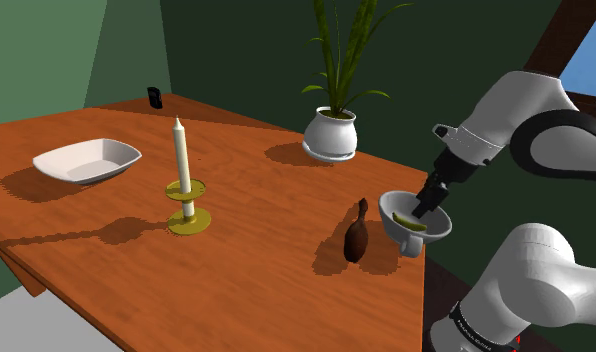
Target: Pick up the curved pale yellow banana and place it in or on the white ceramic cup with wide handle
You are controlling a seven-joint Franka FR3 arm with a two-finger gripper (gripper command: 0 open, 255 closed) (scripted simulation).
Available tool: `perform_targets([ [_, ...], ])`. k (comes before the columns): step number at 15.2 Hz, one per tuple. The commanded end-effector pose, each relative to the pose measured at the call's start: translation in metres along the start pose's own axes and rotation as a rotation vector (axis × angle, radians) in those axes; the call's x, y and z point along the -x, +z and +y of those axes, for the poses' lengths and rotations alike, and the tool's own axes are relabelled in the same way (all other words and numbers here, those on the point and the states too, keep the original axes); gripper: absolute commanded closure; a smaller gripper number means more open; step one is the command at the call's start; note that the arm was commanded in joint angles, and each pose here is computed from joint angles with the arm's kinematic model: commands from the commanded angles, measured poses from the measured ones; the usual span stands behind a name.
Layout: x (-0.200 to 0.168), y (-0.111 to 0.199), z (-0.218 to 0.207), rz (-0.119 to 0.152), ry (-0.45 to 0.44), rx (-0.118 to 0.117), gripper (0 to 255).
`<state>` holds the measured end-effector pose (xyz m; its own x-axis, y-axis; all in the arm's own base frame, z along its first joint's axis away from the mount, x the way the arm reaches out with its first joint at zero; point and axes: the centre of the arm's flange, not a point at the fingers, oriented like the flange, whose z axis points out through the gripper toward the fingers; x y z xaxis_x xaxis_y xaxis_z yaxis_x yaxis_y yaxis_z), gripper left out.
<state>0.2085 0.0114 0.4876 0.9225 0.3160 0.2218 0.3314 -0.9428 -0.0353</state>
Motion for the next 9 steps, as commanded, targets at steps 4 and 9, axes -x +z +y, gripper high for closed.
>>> perform_targets([
  [4, 0.0, -0.04, 0.0, 0.0, 0.0, 0.0, 0],
  [9, 0.0, -0.05, 0.0, 0.0, 0.0, 0.0, 0],
])
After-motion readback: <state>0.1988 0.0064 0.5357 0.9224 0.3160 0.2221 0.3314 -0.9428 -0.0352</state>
